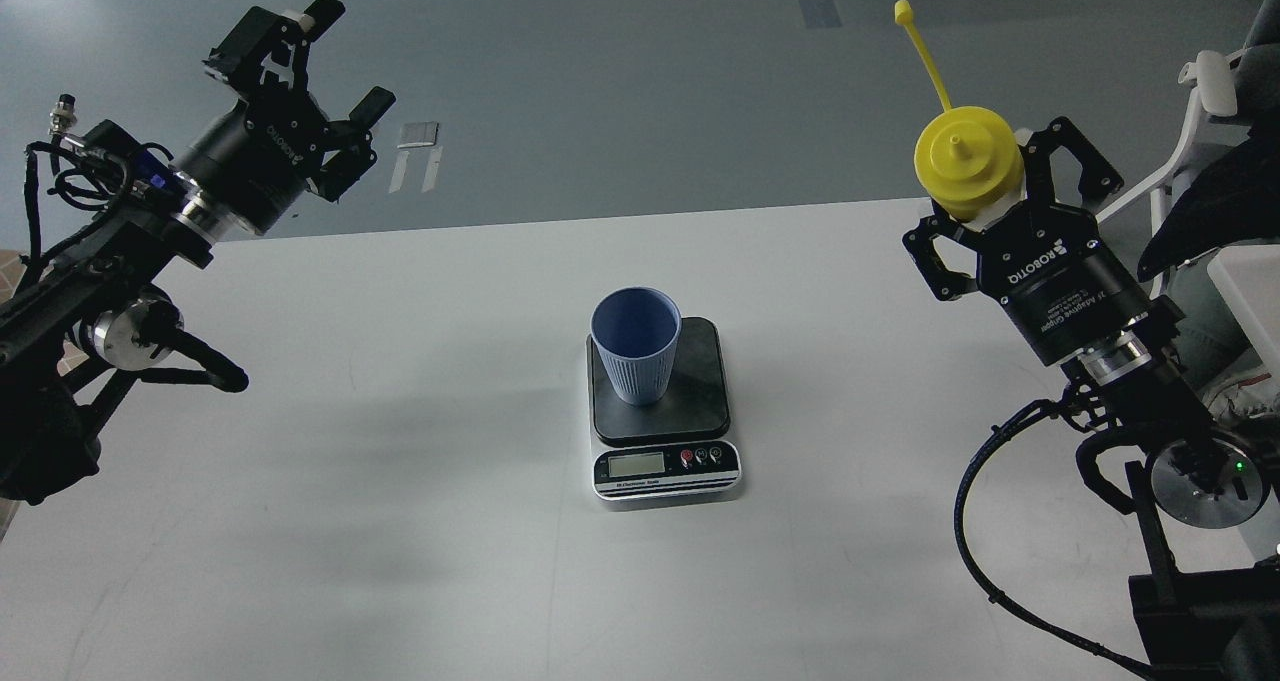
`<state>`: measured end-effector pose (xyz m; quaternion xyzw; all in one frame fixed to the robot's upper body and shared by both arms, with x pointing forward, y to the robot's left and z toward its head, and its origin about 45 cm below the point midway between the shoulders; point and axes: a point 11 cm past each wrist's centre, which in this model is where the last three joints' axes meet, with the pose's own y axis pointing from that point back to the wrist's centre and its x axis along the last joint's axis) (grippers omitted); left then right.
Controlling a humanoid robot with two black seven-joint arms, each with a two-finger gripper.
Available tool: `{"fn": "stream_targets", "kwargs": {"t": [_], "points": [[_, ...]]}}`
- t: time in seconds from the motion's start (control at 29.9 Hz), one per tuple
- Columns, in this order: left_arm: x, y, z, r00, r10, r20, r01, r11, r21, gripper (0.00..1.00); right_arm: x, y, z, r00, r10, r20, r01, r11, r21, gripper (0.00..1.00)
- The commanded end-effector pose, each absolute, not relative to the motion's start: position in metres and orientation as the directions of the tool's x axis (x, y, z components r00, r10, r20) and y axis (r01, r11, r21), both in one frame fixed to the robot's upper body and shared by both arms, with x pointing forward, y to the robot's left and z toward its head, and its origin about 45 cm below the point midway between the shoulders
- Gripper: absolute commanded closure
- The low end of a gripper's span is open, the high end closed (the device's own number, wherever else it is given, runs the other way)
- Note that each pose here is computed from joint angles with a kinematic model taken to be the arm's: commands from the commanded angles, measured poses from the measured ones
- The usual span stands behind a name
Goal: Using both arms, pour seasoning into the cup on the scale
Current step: 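Turn the yellow bottle upright and lower it toward the table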
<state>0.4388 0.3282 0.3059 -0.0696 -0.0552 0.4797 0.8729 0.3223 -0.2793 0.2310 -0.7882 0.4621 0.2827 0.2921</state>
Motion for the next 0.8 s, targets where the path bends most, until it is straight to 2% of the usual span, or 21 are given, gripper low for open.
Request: {"fn": "stream_targets", "kwargs": {"t": [0.0, 0.23, 0.57, 0.77], "points": [[0.438, 0.333, 0.308, 0.527, 0.849, 0.04, -0.834, 0.525, -0.171, 0.02, 0.308, -0.305, 0.201, 0.306, -0.548, -0.779, -0.935, -0.326, -0.139, 1.0], [0.435, 0.336, 0.312, 0.532, 0.845, 0.052, -0.83, 0.532, -0.169, 0.02, 0.291, -0.331, 0.157, 0.154, -0.508, -0.847, -0.971, -0.236, -0.034, 1.0], [0.425, 0.333, 0.318, 0.553, 0.83, 0.069, -0.813, 0.556, -0.172, 0.02, 0.289, -0.333, 0.152, 0.14, -0.417, -0.898, -0.975, -0.218, -0.051, 1.0], [0.423, 0.338, 0.318, 0.548, 0.833, 0.073, -0.817, 0.552, -0.165, 0.02, 0.286, -0.336, 0.137, 0.095, -0.4, -0.912, -0.979, -0.201, -0.014, 1.0]]}}
